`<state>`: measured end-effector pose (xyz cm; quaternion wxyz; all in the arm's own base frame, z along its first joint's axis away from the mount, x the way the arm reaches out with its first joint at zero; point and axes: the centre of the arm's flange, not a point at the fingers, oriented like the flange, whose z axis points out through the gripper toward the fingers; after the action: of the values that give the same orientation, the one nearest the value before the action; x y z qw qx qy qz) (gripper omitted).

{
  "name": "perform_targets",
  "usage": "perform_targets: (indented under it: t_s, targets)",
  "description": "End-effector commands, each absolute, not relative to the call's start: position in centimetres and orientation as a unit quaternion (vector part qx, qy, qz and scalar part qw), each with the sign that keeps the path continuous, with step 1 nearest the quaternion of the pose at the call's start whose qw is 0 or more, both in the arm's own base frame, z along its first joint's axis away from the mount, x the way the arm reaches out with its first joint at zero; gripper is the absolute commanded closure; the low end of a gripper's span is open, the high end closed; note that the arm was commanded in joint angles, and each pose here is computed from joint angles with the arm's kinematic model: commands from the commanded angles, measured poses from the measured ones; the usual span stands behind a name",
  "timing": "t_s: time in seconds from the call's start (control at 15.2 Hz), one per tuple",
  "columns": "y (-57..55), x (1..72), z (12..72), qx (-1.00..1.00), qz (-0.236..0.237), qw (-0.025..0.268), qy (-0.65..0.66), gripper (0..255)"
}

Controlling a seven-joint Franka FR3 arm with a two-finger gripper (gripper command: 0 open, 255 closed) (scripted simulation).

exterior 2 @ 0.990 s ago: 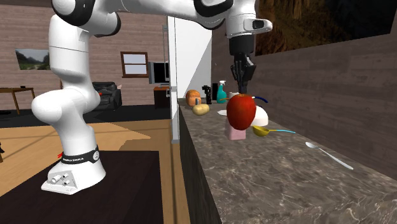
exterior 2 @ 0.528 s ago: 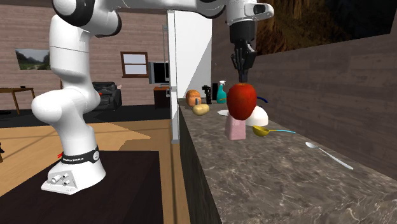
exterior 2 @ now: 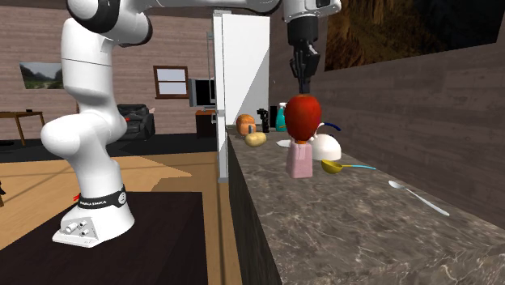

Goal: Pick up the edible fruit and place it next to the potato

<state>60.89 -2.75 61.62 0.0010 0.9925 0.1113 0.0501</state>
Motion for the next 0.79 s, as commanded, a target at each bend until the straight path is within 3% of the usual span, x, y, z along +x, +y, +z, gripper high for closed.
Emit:
perform_targets:
  t_s: [0.0, 0.73]
  targets:
    - [-0.3, 60.1, 61.6, 0.993, 0.050, 0.001, 0.111, 255]
    - [13.5, 55.6, 61.7, 0.993, 0.050, 0.001, 0.111, 255]
